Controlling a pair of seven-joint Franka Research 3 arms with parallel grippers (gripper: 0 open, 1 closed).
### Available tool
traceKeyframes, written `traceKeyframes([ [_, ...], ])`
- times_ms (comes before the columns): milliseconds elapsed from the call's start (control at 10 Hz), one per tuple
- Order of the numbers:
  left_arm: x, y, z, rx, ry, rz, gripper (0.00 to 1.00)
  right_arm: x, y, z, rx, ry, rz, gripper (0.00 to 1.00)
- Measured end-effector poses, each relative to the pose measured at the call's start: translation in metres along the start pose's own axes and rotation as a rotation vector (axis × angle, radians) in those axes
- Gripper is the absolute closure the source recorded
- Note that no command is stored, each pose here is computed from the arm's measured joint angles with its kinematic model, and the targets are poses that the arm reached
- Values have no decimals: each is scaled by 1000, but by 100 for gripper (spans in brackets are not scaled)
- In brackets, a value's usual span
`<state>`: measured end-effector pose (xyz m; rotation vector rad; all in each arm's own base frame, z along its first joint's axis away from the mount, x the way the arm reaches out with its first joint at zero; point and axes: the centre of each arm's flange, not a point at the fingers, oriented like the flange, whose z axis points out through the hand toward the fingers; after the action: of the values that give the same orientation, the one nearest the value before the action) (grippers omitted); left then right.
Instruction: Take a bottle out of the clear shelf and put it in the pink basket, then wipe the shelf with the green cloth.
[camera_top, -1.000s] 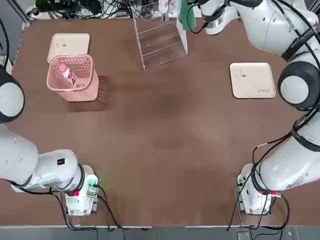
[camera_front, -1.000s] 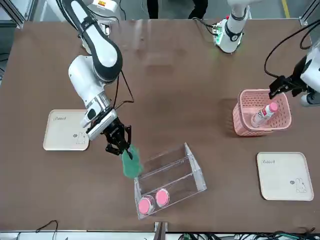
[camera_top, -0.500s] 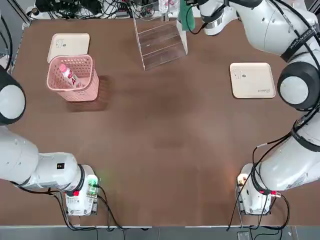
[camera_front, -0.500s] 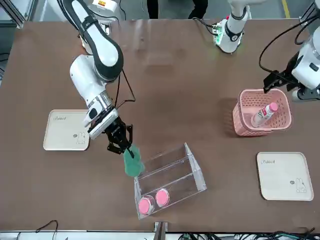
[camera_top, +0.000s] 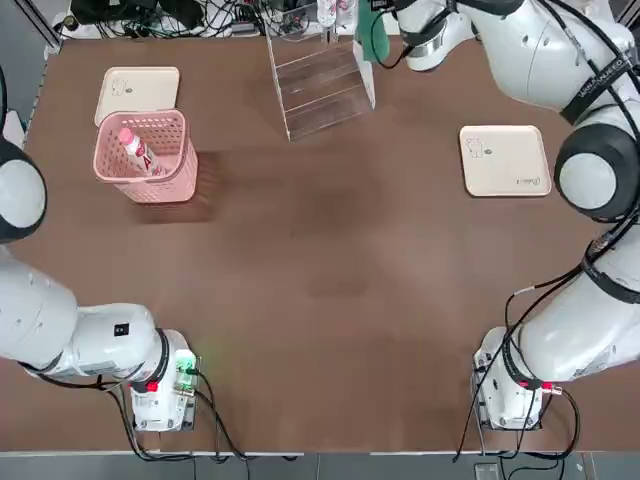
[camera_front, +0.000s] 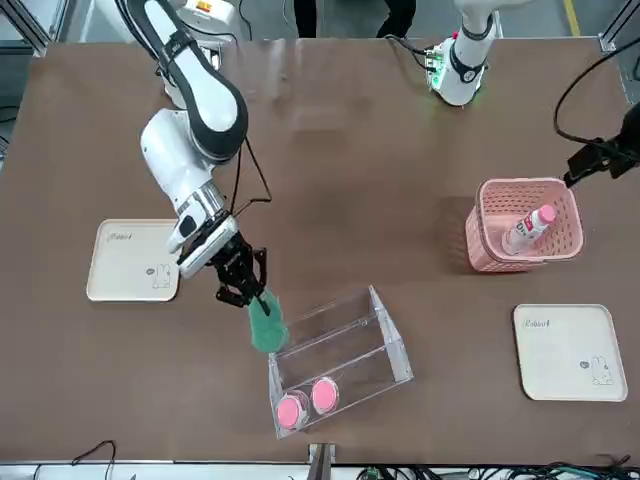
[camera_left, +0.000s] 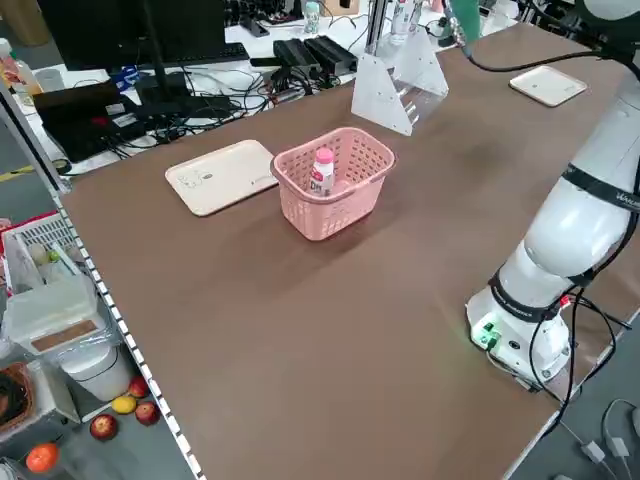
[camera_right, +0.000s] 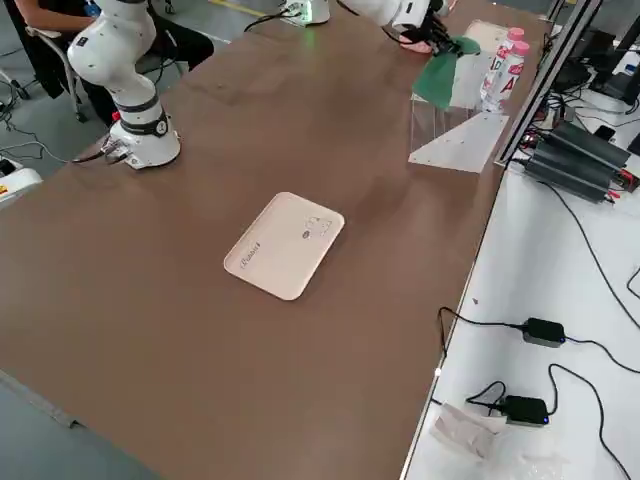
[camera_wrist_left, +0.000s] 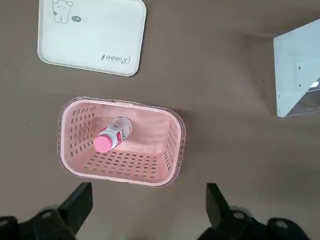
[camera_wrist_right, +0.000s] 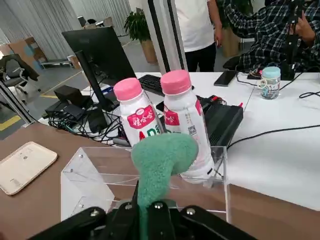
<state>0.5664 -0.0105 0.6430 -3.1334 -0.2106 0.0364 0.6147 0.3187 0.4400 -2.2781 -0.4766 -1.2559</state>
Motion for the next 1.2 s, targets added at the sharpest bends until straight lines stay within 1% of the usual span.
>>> traceKeyframes([
  [200,2,17,8,8,-13,31,0,-1,-15,18,5,17,13,95],
  [600,2,27,8,8,-11,49,0,-5,-16,54,-10,36,0,95],
  [900,1,36,6,6,2,66,0,9,-17,65,-25,80,-17,95],
  [1000,2,35,7,7,4,64,0,8,-13,69,-29,84,-16,95],
  [1200,4,35,8,7,3,63,0,-6,-9,82,-33,64,-14,95],
])
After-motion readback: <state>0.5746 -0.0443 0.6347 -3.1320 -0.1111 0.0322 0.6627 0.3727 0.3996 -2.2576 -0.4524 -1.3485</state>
